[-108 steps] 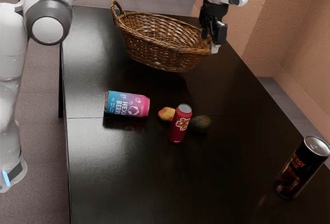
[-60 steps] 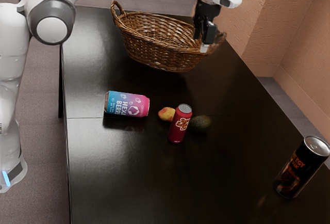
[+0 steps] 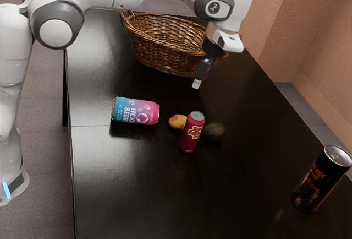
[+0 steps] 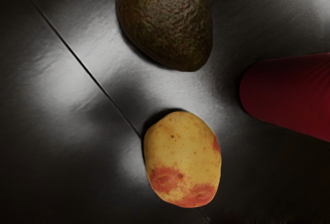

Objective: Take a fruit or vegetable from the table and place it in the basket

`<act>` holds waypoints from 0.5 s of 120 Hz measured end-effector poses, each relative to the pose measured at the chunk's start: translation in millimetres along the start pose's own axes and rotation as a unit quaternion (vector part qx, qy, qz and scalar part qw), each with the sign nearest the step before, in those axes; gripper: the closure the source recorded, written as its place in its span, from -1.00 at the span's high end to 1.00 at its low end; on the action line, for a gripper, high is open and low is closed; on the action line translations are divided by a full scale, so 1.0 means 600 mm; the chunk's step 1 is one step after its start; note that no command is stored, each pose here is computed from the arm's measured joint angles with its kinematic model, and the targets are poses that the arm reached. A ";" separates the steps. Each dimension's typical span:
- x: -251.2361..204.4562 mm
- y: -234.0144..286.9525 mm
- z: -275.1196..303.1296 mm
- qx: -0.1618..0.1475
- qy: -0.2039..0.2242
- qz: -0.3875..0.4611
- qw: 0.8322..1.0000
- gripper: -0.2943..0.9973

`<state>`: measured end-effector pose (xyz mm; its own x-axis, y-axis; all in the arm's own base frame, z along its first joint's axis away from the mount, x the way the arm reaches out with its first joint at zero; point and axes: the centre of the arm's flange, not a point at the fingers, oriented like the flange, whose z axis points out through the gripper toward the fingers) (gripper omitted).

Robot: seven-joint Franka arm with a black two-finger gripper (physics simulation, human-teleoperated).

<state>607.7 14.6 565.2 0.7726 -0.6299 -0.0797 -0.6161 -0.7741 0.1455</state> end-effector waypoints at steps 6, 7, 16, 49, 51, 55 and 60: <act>-0.004 -0.003 0.013 -0.006 -0.004 0.007 1.000 0.54; -0.005 -0.004 0.015 -0.007 -0.004 0.008 1.000 0.54; -0.013 -0.005 0.033 -0.018 -0.007 0.015 1.000 0.54; -0.050 0.030 0.065 -0.049 0.001 0.014 0.999 0.54; -0.052 0.031 0.064 -0.050 0.002 0.012 0.999 0.54; -0.054 0.034 0.063 -0.051 0.003 0.007 0.999 0.54; -0.056 0.037 0.061 -0.053 0.003 0.000 0.999 0.54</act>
<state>562.7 16.1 534.9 0.7741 -0.6288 -0.0737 -0.5962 -0.7632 0.2491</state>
